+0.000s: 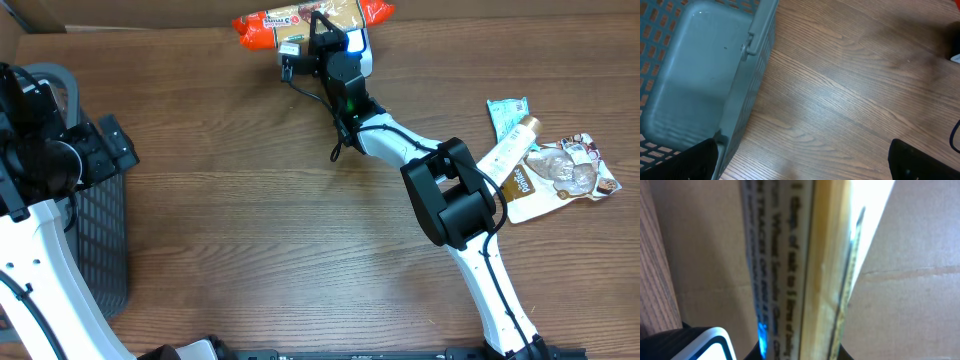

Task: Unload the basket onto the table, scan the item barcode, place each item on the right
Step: 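Hold the spaghetti package barcode up to the white scanner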

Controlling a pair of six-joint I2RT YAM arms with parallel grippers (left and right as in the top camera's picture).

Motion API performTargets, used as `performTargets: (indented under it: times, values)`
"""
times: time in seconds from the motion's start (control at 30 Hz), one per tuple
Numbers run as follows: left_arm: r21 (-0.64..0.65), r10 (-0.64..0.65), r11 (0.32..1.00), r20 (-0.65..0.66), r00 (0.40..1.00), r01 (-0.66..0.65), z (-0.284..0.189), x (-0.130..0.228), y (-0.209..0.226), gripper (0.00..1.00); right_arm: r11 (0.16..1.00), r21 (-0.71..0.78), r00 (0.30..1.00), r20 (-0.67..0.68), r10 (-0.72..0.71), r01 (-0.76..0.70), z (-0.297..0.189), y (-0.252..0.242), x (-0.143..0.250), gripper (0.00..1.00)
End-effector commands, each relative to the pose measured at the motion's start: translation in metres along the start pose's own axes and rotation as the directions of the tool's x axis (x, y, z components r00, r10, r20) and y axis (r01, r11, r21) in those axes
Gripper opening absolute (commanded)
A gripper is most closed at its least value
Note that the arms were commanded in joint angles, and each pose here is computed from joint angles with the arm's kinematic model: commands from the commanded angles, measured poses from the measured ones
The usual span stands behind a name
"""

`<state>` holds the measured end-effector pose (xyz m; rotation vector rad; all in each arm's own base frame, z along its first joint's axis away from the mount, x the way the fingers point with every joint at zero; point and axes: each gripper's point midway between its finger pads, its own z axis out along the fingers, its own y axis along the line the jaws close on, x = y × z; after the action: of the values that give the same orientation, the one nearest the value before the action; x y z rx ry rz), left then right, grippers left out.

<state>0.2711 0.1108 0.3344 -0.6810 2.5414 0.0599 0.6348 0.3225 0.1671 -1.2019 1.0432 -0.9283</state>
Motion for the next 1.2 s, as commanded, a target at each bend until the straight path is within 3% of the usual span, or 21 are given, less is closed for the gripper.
performTargets:
  times: [0.0, 0.5, 0.8, 0.9, 1.0, 1.1, 1.17]
  values:
    - [0.008, 0.014, 1.0, 0.005, 1.0, -0.014, -0.001, -0.001, -0.001, 1.0, 0.984, 0.172, 0.999, 0.017, 0.048, -0.05, -0.003, -0.092, -0.018, 0.04]
    - [0.007, 0.014, 1.0, 0.006, 1.0, -0.014, -0.001, -0.001, -0.001, 1.0, 0.943, 0.272, 0.981, -0.02, -0.193, 0.191, -0.02, -0.153, -0.04, 0.04]
    - [0.007, 0.014, 1.0, 0.006, 1.0, -0.014, -0.001, -0.001, -0.001, 1.0, 0.905, 0.405, 0.992, -0.075, -0.106, 0.127, -0.04, -0.207, -0.036, 0.04]
    - [0.007, 0.014, 1.0, 0.006, 1.0, -0.014, -0.001, -0.001, -0.001, 1.0, 0.885, 0.455, 0.991, -0.119, -0.054, 0.103, -0.058, -0.251, -0.026, 0.04]
    - [0.008, 0.014, 1.0, 0.006, 1.0, -0.014, -0.001, -0.001, -0.001, 1.0, 0.854, 0.52, 0.982, -0.153, 0.107, -0.012, -0.08, -0.296, -0.007, 0.04]
    - [0.007, 0.014, 1.0, 0.006, 1.0, -0.014, -0.001, -0.001, -0.001, 1.0, 0.736, 0.635, 0.883, -0.175, 0.435, -0.236, -0.118, -0.345, 0.034, 0.04]
    - [0.007, 0.014, 1.0, 0.006, 1.0, -0.014, -0.001, -0.001, -0.001, 1.0, 0.667, 0.694, 0.798, -0.225, 0.559, -0.272, -0.141, -0.362, 0.062, 0.04]
